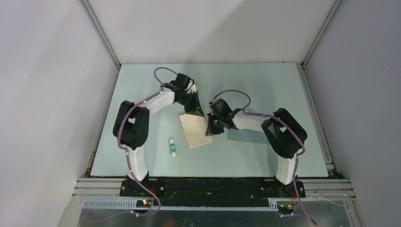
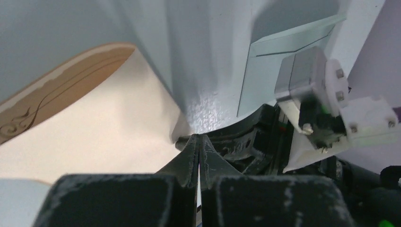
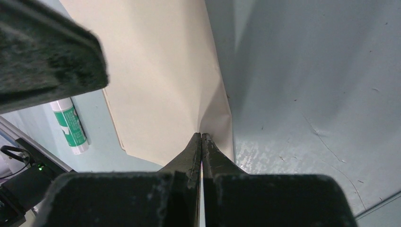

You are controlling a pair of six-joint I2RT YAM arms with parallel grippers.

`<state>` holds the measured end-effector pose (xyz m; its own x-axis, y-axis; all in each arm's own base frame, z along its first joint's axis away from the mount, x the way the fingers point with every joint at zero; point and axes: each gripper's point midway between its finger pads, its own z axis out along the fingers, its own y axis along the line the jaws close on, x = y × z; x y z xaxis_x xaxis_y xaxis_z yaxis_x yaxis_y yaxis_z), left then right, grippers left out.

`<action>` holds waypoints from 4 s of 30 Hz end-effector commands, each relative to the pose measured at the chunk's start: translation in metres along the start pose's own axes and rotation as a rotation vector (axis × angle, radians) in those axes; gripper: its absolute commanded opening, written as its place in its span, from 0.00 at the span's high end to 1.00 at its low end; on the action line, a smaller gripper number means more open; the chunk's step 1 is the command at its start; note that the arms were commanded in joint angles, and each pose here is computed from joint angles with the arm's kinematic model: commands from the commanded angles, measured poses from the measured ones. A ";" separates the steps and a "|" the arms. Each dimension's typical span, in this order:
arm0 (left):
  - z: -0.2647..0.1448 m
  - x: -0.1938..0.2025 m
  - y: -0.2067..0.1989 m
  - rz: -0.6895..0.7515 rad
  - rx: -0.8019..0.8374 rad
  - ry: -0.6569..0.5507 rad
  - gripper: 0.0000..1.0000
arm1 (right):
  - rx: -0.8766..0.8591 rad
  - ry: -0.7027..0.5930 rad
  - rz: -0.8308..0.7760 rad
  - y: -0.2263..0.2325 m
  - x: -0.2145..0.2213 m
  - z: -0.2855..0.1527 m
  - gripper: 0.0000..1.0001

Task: Place the letter into the envelope and seal it
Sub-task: Fold the letter.

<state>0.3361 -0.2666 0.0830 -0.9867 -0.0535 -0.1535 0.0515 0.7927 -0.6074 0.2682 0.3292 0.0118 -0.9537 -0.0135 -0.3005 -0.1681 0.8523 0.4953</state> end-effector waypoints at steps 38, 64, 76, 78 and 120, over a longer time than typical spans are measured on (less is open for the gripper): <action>0.068 -0.040 0.071 -0.084 -0.178 0.039 1.00 | 0.078 0.056 0.023 -0.034 0.063 -0.029 1.00; 0.048 -0.022 0.059 -0.032 -0.125 0.041 1.00 | -0.222 0.048 0.162 0.003 -0.025 -0.004 0.40; 0.042 -0.024 0.051 -0.014 -0.100 0.043 1.00 | -0.289 0.040 0.215 0.003 -0.041 0.012 0.65; 0.041 -0.024 0.050 -0.012 -0.098 0.045 1.00 | -0.293 0.038 0.229 0.002 -0.043 0.013 0.70; -0.108 0.043 -0.062 0.179 0.454 -0.206 0.00 | -0.618 -0.366 0.005 0.044 -0.052 -0.172 1.00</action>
<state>0.2761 -0.2318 0.1547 -0.9407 -0.0680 -0.3325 0.2106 0.6513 -0.7290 0.2712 0.2762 0.1489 -0.8816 0.2582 -0.3951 -0.2399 0.4757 0.8462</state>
